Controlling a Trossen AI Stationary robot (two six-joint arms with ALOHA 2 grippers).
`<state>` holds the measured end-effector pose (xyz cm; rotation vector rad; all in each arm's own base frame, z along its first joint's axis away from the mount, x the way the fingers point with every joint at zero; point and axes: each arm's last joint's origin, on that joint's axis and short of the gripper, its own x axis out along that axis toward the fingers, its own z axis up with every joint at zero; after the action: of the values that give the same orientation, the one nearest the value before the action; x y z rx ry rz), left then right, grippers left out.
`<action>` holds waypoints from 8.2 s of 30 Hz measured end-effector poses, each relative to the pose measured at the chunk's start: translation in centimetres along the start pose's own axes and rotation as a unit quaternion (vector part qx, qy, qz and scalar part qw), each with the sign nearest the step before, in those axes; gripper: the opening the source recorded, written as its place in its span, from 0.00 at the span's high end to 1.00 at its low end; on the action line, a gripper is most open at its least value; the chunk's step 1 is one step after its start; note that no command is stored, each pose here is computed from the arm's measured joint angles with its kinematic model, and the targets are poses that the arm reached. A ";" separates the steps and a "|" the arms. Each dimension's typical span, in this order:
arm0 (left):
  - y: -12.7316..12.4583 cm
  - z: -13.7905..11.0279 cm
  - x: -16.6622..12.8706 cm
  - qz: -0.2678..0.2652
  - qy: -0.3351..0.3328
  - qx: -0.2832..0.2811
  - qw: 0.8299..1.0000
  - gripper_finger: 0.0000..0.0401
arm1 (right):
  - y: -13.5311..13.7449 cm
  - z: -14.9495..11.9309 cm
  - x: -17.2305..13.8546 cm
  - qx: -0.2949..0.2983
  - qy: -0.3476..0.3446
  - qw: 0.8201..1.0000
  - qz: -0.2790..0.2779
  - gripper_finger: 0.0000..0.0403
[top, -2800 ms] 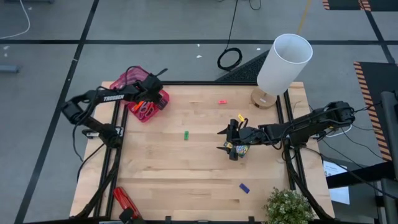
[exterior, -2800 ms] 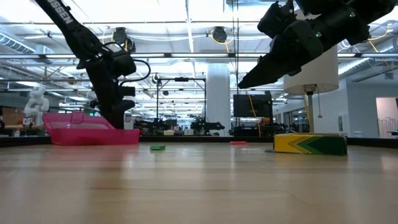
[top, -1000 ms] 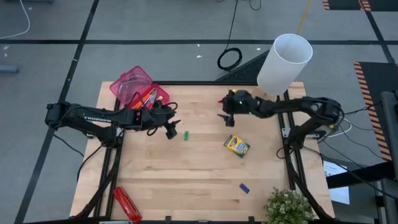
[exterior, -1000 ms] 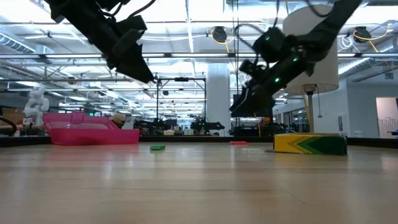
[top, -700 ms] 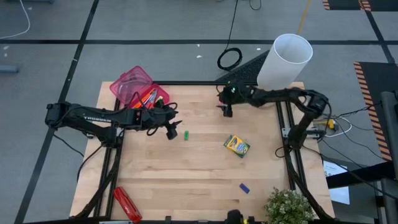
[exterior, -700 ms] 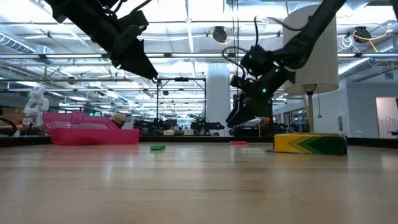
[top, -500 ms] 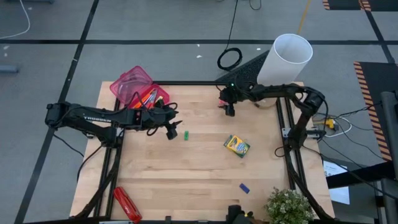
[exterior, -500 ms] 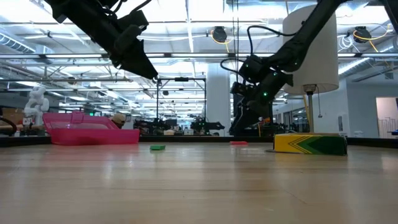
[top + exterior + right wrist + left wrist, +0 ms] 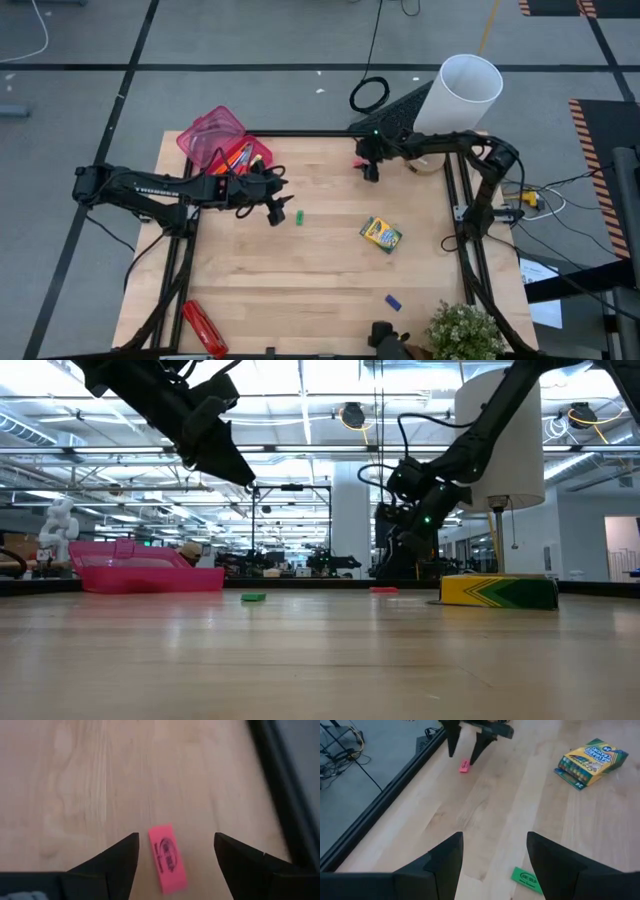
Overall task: Pack school essentials
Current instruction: Put the pink eraser into the pink supply box
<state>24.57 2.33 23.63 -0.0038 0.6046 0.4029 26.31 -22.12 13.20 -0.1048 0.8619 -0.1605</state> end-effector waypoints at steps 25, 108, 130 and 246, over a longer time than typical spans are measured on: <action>-0.1 0.2 0.0 -0.011 -0.011 0.004 1.000 0.44 | 0.3 -0.9 0.8 0.129 0.065 0.989 0.026 0.66; -9.3 -1.4 4.7 -0.049 -0.125 0.425 0.895 0.45 | 19.5 11.5 -3.9 0.060 -0.128 0.965 0.220 0.83; -9.4 -1.5 4.7 -0.070 -0.129 0.445 0.883 0.91 | 19.4 11.5 -3.9 0.082 -0.123 0.966 0.213 0.55; 16.9 -6.4 4.6 -0.017 0.235 0.275 0.932 0.99 | 18.4 6.5 -10.8 -0.008 -0.133 0.987 0.090 0.28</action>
<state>18.25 18.88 17.70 0.4374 1.1759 0.1839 26.10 -1.84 22.59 -0.0603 0.6032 0.0292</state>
